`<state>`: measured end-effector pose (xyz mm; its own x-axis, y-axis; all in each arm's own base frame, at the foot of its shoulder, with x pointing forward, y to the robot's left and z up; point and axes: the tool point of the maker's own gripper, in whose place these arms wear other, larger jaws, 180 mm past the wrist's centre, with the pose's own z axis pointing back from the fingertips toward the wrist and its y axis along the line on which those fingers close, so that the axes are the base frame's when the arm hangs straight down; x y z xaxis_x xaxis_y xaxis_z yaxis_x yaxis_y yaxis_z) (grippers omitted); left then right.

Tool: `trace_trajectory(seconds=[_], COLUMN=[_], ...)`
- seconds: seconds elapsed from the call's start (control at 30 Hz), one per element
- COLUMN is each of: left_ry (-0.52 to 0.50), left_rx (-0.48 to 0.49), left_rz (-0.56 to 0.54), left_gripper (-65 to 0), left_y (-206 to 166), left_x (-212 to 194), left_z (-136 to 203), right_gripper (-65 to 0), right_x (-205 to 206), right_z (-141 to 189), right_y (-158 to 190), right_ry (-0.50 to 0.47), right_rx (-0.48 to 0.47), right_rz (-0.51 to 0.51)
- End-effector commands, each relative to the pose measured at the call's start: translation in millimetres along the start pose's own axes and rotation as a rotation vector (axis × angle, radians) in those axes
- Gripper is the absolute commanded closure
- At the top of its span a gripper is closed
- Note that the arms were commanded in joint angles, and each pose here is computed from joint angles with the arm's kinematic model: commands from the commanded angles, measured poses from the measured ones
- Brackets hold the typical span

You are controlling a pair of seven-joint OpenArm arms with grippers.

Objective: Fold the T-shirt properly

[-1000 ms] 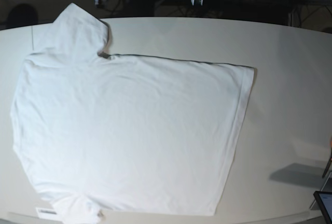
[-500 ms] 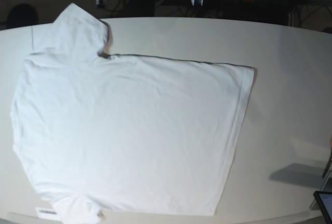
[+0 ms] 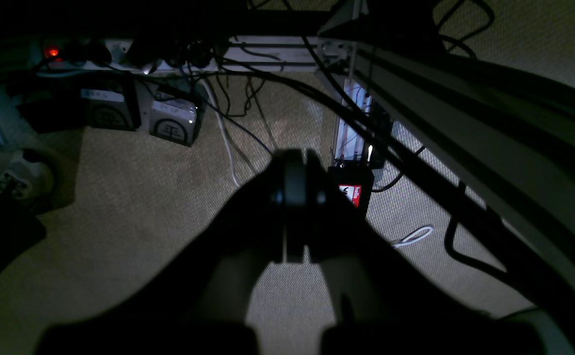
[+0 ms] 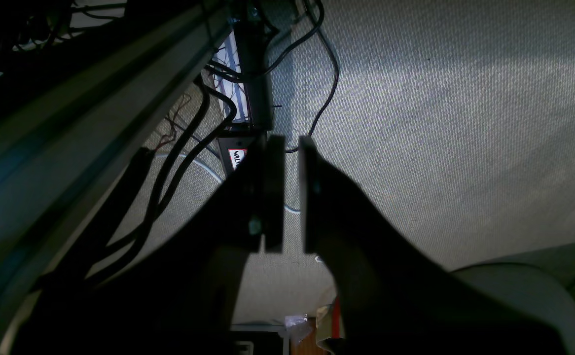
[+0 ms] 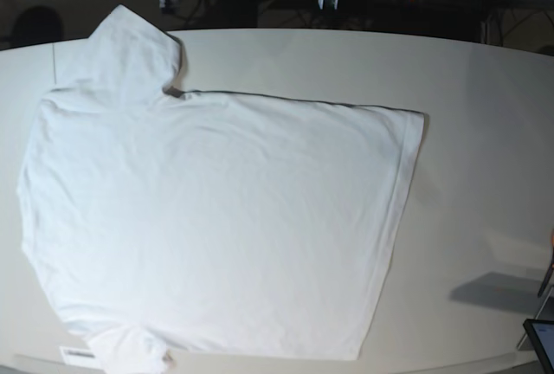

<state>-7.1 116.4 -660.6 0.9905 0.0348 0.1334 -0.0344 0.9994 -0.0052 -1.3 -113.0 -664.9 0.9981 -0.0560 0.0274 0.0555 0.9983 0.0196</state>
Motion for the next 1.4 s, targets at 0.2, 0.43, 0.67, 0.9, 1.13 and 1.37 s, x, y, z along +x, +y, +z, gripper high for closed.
trace_trajectory(seconds=[0.2, 0.43, 0.67, 0.9, 1.13, 1.37], left_ry=[-0.018, -0.162, -0.299, -0.423, -0.54, -0.69], left_rx=[0.012, 0.053, 0.077, 0.103, 0.125, 0.119], left_rz=[-0.003, -0.023, -0.058, -0.114, -0.184, -0.216], left_gripper=[-0.2, -0.2, 0.0, 0.0, 0.0, 0.0], left_y=[5, 27, 44, 66, 85, 79], left_x=[-7, 3, -11, -12, 0, 22], left_z=[4, 25, 52, 85, 132, 185], right_gripper=[-5.7, -5.5, -5.5, -5.5, -5.5, -5.5], right_x=[3, -9, -17, -16, -17, -6], right_z=[4, 16, 62, 118, 163, 216], right_y=[-9, -19, -38, -48, -49, -72], right_ry=[-0.064, -0.127, -0.271, -0.394, -0.465, -0.552], right_rx=[-0.019, -0.037, -0.077, -0.103, -0.113, -0.188], right_rz=[0.001, 0.007, 0.029, 0.052, 0.062, 0.052])
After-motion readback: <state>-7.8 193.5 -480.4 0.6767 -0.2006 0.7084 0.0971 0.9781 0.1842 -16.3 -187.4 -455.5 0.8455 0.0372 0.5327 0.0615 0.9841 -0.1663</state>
